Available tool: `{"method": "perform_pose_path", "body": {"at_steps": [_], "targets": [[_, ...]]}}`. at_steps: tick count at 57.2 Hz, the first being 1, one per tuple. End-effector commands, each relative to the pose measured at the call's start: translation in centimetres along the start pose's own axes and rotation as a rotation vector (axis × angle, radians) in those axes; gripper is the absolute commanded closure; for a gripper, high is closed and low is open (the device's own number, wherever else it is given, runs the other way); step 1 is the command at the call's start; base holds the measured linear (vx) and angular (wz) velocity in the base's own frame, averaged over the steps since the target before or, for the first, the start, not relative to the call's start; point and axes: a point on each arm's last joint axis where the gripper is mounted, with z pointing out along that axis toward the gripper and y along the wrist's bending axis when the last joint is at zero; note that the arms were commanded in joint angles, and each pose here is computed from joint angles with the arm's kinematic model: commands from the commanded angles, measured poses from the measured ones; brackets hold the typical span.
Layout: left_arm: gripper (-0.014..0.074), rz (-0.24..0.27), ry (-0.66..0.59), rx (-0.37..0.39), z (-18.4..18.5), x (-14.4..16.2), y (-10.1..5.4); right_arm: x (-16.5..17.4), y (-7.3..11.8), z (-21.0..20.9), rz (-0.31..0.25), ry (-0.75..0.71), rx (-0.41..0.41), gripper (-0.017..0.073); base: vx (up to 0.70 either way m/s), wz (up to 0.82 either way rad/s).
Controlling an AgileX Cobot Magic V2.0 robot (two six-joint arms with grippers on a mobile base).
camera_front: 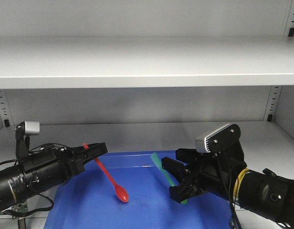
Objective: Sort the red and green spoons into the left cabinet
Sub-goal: 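Open the left gripper to drop the red spoon into the tray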
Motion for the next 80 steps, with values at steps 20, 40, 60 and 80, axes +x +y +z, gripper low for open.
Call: {"method": "perform_pose_path", "body": {"at_steps": [20, 40, 60, 80], "targets": [[-0.0029, 0.360, -0.015, -0.029, -0.1, -1.5, -0.8, -2.3, 0.1, -0.6, 0.000, -0.078, 0.009, 0.0064, 0.00, 0.00], [0.0037, 0.626, 0.013, 0.068, -0.1, -1.1, -1.6, -2.3, 0.1, -0.6, 0.000, -0.078, 0.008, 0.0064, 0.00, 0.00], [0.0043, 0.639, -0.117, 0.103, -0.2, -2.1, -2.2, -2.2, 0.1, -0.6, 0.001, -0.074, 0.010, 0.0064, 0.00, 0.00], [0.0043, 0.290, -0.243, 0.050, -0.3, -3.4, -1.7, -2.2, 0.1, -0.6, 0.001, -0.074, 0.010, 0.0064, 0.00, 0.00]]}}
